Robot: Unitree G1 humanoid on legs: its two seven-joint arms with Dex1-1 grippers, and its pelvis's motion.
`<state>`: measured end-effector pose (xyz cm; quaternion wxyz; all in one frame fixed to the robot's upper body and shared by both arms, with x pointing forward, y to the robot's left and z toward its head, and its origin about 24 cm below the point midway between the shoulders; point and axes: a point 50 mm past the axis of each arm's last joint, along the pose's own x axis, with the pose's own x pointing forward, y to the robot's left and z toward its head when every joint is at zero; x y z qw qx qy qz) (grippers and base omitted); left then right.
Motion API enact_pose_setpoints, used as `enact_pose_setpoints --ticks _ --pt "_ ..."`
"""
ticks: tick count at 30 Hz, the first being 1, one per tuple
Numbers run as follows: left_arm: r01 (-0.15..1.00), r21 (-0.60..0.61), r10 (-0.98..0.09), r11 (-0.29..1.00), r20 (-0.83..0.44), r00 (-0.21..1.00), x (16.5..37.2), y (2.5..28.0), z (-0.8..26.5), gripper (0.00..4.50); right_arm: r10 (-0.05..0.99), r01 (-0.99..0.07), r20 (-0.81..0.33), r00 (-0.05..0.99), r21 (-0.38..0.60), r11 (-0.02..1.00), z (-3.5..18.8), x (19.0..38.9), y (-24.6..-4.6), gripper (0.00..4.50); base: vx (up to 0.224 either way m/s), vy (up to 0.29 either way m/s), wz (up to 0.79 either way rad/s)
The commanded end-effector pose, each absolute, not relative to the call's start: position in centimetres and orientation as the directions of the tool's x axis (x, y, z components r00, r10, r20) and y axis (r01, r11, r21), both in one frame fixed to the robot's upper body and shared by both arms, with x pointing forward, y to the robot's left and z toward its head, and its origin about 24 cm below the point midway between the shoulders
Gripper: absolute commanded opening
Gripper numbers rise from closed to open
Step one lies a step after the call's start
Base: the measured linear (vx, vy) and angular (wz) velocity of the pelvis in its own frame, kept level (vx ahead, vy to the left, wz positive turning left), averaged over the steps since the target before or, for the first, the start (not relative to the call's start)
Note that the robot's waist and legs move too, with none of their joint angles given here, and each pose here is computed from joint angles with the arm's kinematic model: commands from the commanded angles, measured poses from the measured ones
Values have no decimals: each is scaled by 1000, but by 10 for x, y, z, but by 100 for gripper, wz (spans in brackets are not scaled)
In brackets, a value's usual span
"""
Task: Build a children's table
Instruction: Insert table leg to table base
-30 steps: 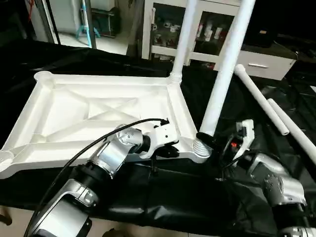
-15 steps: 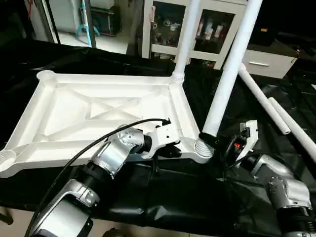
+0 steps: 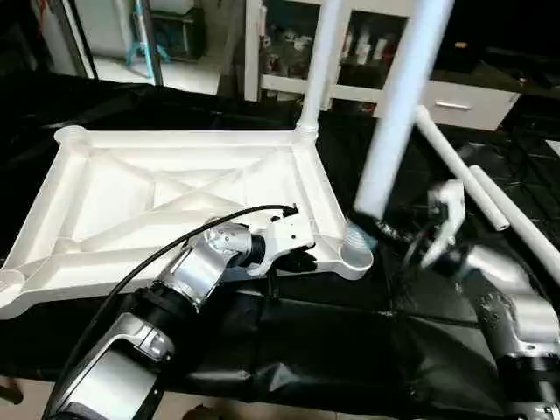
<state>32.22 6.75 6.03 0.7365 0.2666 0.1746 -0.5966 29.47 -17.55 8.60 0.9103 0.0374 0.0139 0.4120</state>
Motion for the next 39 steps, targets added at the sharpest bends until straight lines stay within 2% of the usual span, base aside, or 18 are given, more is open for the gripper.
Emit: enact_pose_setpoints --ticks 1,7,9,14,19,30,39 --pt "970 198 -773 141 -590 233 323 67 59 0 739 -736 -22 674 70 673 76 293 -176 194 0 0 0" --pt "969 200 -772 145 -590 237 323 67 59 0 671 -664 18 741 167 729 72 296 -183 194 0 0 0" --pt "968 204 -771 146 -590 240 324 68 59 0 671 -655 19 741 242 716 70 297 -186 194 0 0 0" --pt "968 207 -770 144 -591 241 324 68 59 0 649 -626 -5 760 263 734 65 300 -193 194 0 0 0" --pt "968 207 -771 145 -589 241 324 67 59 0 664 -618 -39 747 329 714 59 300 -197 194 0 0 0" --pt "965 214 -772 149 -584 249 324 66 59 0 652 -592 -87 754 339 731 44 299 -199 194 0 0 0" --pt "964 219 -773 151 -582 253 325 67 59 0 609 -560 -52 792 337 757 32 290 -196 194 0 0 0"
